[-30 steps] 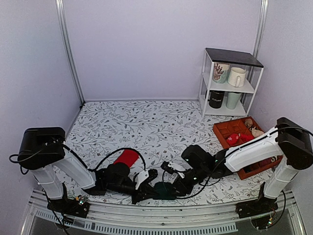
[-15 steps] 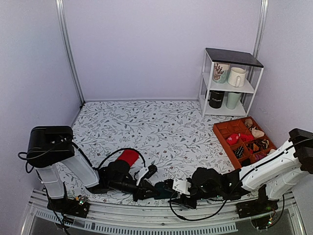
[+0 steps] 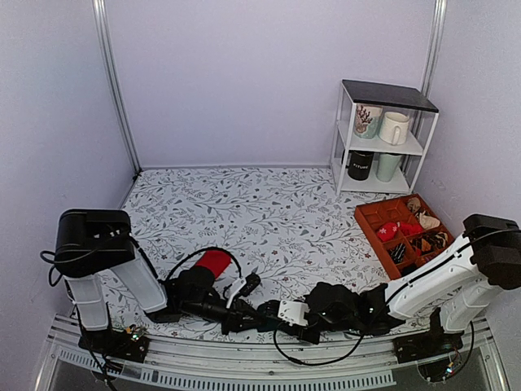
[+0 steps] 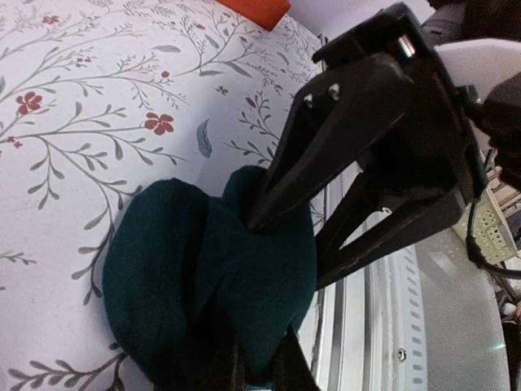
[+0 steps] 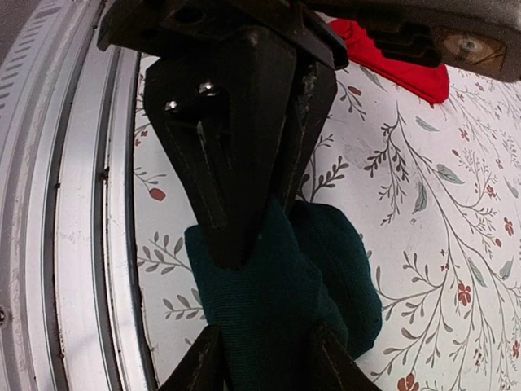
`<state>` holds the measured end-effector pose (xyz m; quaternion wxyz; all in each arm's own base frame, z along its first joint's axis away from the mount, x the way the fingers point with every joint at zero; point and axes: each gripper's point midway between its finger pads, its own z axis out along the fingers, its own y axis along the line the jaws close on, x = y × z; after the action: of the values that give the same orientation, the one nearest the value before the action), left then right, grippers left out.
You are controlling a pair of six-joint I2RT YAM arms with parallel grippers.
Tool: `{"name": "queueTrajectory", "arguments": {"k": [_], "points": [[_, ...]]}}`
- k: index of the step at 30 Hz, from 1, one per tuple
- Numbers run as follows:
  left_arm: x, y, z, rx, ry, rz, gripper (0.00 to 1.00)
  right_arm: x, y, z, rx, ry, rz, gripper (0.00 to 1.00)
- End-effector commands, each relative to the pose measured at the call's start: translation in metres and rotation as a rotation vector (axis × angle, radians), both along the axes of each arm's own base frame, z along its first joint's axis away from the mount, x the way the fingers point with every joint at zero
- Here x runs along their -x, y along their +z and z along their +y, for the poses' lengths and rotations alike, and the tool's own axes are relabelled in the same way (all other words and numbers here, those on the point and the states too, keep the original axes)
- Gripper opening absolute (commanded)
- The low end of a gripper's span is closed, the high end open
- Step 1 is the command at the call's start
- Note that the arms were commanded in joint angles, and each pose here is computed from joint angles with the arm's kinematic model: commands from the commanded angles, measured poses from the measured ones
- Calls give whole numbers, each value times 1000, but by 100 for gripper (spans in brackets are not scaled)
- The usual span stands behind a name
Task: Roll the socks
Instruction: Roll the sock at the center of the board.
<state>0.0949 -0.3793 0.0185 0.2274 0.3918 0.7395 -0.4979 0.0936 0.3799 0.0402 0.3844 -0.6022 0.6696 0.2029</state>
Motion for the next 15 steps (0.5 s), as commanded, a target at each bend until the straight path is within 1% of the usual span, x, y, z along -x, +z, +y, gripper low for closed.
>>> {"name": "queueTrajectory", "arguments": {"k": [1, 3, 4, 6, 7, 9, 11, 12, 15], "points": [[29, -81, 56, -331, -14, 144, 0, 7, -24, 2, 70, 22, 53, 31], [28, -76, 54, -305, -23, 122, 1, 10, -33, 1, 104, 16, 91, 23], [27, -74, 53, -292, -28, 108, 6, 13, -37, 0, 125, 10, 117, 20], [22, -56, 47, -237, -29, 49, 24, 17, -43, -3, 153, -8, 170, 18], [19, -50, 47, -224, -29, 6, 28, 19, -45, -4, 163, -19, 205, 17], [12, -36, 46, -196, -13, -66, 40, 23, -46, -7, 169, -57, 268, 17], [5, -19, 47, -163, -3, -160, 49, 25, -47, -10, 181, -103, 341, 17], [3, -10, 47, -142, 1, -204, 51, 26, -49, -12, 197, -116, 372, 17], [-2, 16, 46, -98, 5, -339, 53, 31, -54, -18, 250, -160, 482, 17]]}}
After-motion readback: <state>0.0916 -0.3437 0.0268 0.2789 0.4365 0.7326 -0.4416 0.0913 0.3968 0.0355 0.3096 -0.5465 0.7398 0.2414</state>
